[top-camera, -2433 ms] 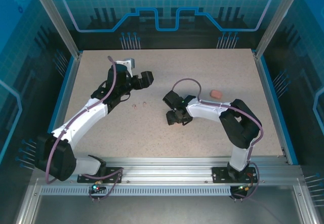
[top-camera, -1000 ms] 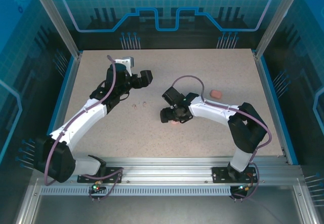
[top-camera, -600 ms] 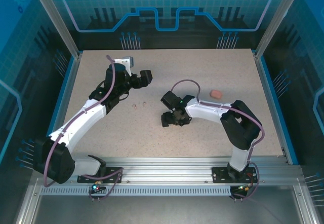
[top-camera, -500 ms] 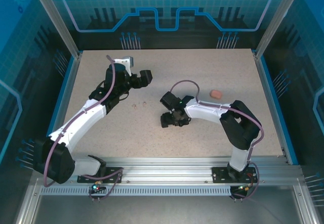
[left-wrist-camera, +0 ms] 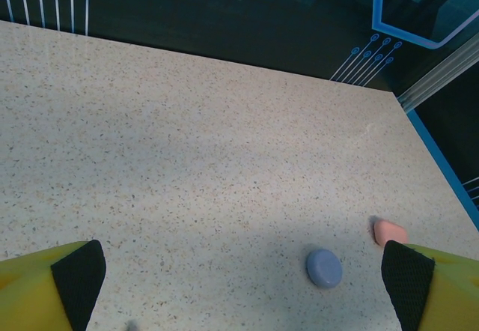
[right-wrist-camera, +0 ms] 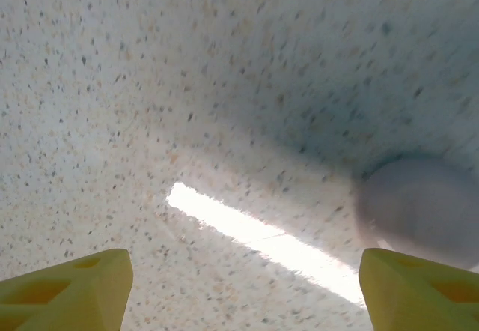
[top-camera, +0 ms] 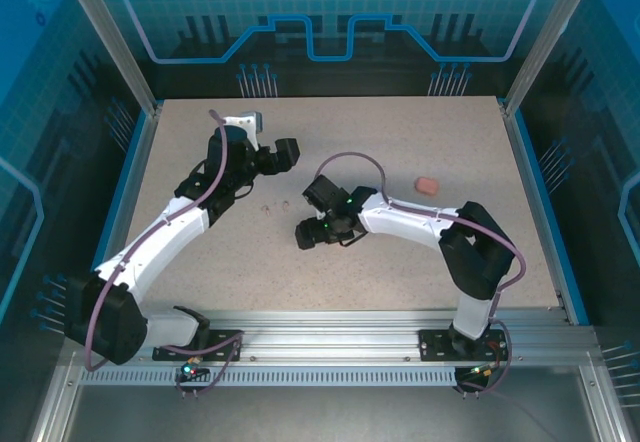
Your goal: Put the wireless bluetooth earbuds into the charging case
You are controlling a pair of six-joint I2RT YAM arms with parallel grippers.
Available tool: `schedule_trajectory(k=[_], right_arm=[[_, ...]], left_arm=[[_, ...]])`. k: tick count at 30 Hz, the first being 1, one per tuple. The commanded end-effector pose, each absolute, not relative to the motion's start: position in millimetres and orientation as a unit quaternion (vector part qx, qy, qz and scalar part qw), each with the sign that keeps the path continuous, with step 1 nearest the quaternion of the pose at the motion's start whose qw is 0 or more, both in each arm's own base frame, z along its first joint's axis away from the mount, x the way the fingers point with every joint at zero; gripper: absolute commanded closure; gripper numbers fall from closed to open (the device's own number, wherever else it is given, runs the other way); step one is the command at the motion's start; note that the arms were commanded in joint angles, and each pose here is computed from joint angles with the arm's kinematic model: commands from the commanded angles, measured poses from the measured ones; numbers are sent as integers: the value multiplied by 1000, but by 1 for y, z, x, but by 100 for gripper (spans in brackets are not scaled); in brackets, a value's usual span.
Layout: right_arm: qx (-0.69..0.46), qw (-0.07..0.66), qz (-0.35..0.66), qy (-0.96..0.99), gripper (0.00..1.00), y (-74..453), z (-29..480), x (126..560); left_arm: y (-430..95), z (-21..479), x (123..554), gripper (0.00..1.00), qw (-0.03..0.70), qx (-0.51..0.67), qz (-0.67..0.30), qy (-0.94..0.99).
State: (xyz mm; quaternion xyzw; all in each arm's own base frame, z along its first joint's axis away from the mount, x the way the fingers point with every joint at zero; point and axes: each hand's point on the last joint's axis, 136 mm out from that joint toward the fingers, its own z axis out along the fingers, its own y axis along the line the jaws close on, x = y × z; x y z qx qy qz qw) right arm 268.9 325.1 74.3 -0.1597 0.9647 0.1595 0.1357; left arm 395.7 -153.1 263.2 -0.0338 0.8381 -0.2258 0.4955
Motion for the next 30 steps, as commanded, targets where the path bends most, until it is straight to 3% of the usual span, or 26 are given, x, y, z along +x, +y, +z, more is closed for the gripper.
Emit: schedule_trajectory(k=[1,12,30], right_arm=[[-204,144,111,962,18,307,75,288],[-219,109,91,965,20,301,31,311],[-209,85,128,966,22,294,47,253]], left_arm=[[-151,274,390,1,510,-27,-221,831],[-151,273,387,1,508,-27,-222,832],[-153,273,392,1,508,-23,-222,832]])
